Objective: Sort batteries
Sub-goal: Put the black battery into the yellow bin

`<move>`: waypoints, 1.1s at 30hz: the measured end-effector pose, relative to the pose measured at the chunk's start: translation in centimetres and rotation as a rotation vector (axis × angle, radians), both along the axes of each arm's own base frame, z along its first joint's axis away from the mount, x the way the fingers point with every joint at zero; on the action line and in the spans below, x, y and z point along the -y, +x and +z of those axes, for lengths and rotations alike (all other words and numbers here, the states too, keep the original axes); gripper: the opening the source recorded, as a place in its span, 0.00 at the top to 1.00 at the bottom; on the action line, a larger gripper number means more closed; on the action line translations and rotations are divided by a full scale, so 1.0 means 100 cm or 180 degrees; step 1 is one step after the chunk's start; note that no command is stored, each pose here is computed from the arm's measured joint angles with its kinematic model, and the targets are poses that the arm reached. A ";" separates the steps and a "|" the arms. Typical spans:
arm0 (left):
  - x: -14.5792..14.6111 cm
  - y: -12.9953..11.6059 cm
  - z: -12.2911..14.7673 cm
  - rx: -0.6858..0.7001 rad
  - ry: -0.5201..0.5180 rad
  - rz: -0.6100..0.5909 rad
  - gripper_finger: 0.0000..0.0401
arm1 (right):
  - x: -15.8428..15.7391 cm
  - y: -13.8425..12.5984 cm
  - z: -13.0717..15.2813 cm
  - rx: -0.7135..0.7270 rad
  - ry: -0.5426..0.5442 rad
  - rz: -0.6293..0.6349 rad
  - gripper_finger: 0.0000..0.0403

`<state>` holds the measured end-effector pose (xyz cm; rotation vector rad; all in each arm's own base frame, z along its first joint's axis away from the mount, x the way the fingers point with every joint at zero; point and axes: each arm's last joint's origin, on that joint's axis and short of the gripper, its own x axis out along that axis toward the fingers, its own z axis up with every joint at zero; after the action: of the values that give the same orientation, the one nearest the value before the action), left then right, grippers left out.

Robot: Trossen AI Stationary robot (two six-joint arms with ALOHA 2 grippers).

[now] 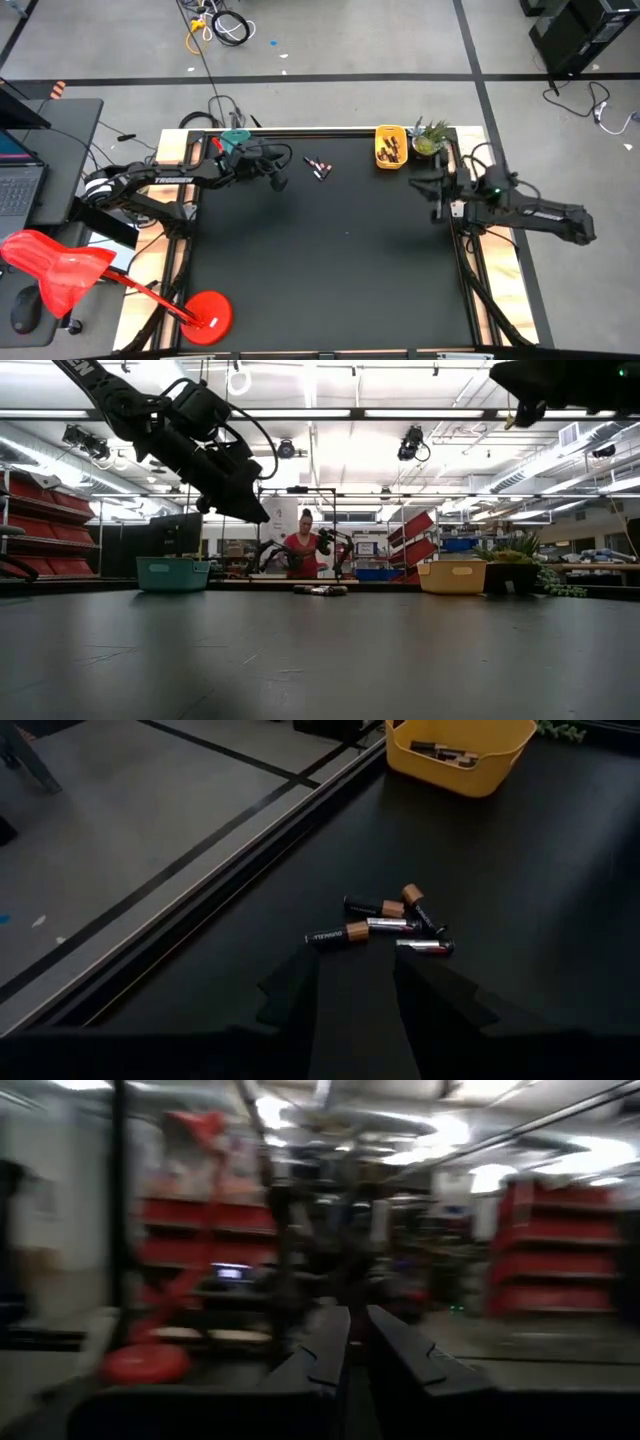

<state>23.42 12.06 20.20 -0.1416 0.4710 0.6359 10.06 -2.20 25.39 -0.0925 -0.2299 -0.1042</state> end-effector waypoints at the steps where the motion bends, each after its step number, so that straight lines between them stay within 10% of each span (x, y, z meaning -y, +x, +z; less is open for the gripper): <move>1: 0.000 0.000 0.000 0.0001 -0.0005 0.0003 0.65 | -0.001 0.002 -0.006 0.0011 0.0048 0.0132 0.89; 12: 0.000 0.000 0.001 0.0068 -0.0041 0.0034 0.65 | -0.015 0.020 -0.076 -0.0493 0.1114 0.1175 0.91; 21: 0.000 0.003 0.004 0.0222 -0.0081 -0.0059 0.65 | -0.050 0.025 -0.061 -0.0084 0.0794 0.2115 0.94; 33: 0.000 0.003 0.004 0.0253 -0.0130 -0.0038 0.65 | -0.093 0.061 -0.026 -0.0657 0.1280 0.1672 0.95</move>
<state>23.67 12.03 20.59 -0.2019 0.4078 0.6069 16.17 7.12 22.80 0.3563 -0.0187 0.3811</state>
